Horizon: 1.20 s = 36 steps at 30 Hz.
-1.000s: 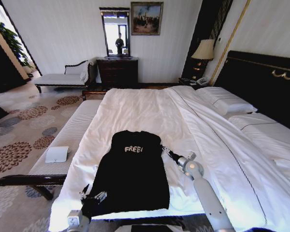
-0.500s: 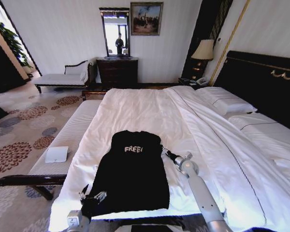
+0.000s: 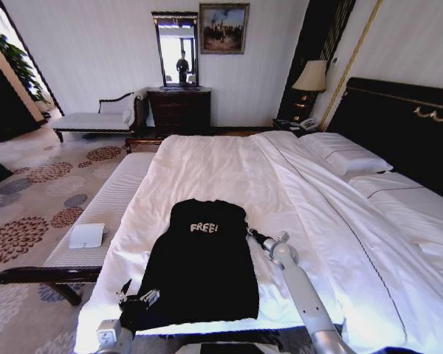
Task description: Fold the clothes on the bed.
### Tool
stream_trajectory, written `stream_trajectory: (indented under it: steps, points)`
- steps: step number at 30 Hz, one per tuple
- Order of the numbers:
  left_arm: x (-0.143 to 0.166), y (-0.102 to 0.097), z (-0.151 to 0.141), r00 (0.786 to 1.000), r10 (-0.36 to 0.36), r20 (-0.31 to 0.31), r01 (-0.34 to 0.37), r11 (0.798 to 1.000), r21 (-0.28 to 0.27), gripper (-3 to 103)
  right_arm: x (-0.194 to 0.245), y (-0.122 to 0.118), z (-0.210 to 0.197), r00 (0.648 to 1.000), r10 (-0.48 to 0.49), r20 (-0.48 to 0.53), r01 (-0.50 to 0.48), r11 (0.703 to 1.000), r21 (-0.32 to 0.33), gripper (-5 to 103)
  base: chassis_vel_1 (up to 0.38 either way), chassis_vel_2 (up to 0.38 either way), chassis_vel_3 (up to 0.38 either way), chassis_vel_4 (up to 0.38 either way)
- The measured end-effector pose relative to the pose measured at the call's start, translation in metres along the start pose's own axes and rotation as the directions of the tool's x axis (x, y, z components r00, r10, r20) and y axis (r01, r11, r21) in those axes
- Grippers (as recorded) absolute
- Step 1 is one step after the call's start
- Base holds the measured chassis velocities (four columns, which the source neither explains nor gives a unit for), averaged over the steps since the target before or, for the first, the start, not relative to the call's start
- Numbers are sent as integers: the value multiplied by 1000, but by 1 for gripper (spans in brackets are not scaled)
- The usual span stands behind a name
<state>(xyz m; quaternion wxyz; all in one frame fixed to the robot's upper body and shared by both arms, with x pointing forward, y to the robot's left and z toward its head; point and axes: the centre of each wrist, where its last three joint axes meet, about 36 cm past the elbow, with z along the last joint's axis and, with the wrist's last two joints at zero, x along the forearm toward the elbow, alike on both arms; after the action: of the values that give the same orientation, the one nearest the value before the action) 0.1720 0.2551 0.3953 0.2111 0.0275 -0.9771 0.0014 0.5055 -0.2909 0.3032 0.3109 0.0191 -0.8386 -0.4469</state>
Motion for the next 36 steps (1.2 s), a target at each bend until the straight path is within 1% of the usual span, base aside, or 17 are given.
stream_trajectory:
  steps: [2,4,6,9,11,12,13,16,19,21,24,26,28,31,32,33,36]
  points:
    - [0,0,0,1000,-1,1,1,1000,0,100,0,2,0,1000,-2,-1,2,1000,4,5,0,0,0,0]
    - [0,0,-1,1000,-1,2,1,1000,0,100,-1,3,0,1000,-2,-1,2,1000,4,5,0,0,0,0]
    - [0,0,-2,1000,0,6,0,1000,2,100,-1,5,0,1000,-3,0,3,1000,7,1,0,0,0,0]
    - [0,-1,-2,1000,0,7,0,1000,3,100,0,6,1,1000,2,5,-3,999,34,0,0,0,0,0]
    - [0,-1,-2,1000,0,8,0,1000,4,100,1,7,1,1000,5,15,-6,998,70,0,0,0,0,0]
    - [0,-1,-2,1000,1,8,-1,1000,4,100,4,8,3,999,8,33,-13,991,130,0,0,0,0,0]
    - [0,-1,-2,1000,1,8,-1,1000,4,100,4,8,3,999,8,33,-13,991,130,0,0,0,0,0]
    - [-1,-1,-2,1000,4,12,-4,1000,6,100,7,11,5,998,7,63,-20,976,218,0,0,0,0,0]
    - [-2,-1,-2,1000,6,15,-6,1000,7,100,9,12,6,997,8,77,-27,970,243,0,0,0,0,0]
    - [-2,-1,-2,1000,9,19,-9,1000,8,100,10,11,5,995,14,102,-42,960,278,0,0,0,0,0]
    - [-2,-1,-2,1000,10,21,-10,1000,8,100,11,11,4,993,17,119,-52,953,297,0,0,0,0,0]
    - [-1,0,-1,1000,11,22,-11,1000,10,100,14,11,2,988,20,155,-73,936,344,0,0,0,0,0]
    - [-1,0,-1,1000,11,22,-12,1000,11,100,15,10,1,986,21,163,-79,930,358,0,0,0,0,0]
    - [-1,0,-1,1000,11,24,-11,1000,14,100,18,7,1,976,27,217,-125,882,454,0,0,0,0,0]
    - [-1,0,-1,1000,11,24,-11,1000,14,100,18,7,1,976,27,217,-125,882,454,0,0,0,0,0]
    - [-1,0,-1,1000,11,24,-11,1000,14,100,18,6,1,974,27,225,-132,873,469,0,0,0,0,0]
    - [-1,0,-2,1000,13,27,-13,1000,16,100,19,4,1,965,27,261,-170,822,544,0,0,0,0,0]
